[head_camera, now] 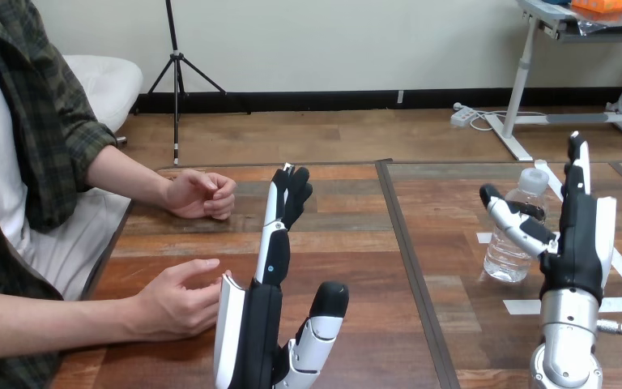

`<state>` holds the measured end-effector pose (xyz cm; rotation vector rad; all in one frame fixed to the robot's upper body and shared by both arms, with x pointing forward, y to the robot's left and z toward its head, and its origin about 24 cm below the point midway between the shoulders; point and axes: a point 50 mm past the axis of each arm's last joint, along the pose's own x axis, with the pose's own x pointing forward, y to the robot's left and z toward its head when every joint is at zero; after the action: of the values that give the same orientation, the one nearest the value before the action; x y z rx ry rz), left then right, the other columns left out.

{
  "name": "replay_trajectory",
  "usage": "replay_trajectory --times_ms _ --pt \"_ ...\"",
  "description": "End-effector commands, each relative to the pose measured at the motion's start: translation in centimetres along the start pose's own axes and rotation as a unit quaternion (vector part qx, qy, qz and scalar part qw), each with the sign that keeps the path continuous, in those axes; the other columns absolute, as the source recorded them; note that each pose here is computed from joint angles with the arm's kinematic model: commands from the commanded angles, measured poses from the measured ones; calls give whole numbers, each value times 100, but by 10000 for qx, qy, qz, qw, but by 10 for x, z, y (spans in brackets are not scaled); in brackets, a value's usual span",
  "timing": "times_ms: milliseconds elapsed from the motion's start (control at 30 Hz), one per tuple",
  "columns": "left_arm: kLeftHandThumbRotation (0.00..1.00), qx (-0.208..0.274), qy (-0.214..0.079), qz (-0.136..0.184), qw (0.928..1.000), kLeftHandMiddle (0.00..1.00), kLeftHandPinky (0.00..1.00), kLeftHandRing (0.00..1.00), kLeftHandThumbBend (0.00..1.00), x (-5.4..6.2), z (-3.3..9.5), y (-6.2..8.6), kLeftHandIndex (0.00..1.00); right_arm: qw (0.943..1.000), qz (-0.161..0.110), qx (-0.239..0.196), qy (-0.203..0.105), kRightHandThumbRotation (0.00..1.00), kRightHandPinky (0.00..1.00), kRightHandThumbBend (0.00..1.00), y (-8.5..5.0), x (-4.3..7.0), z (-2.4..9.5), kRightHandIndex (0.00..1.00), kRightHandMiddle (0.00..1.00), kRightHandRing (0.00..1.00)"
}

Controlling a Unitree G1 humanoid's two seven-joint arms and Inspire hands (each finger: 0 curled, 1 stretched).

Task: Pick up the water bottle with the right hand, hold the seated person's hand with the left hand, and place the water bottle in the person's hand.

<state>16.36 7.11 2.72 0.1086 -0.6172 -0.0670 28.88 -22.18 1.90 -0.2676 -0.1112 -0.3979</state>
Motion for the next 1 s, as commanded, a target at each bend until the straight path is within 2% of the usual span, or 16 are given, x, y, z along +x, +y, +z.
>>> replay_trajectory --times_ms 0,967 --pt "100 -95 45 158 9998 96 92 93 54 -3 4 -1 100 9993 -32 -108 -344 0 97 64 1 24 21 98 99 99" --pt "100 -36 6 142 9999 96 90 93 55 -3 4 -1 100 9989 81 -470 -17 0 94 63 1 29 13 98 98 97"
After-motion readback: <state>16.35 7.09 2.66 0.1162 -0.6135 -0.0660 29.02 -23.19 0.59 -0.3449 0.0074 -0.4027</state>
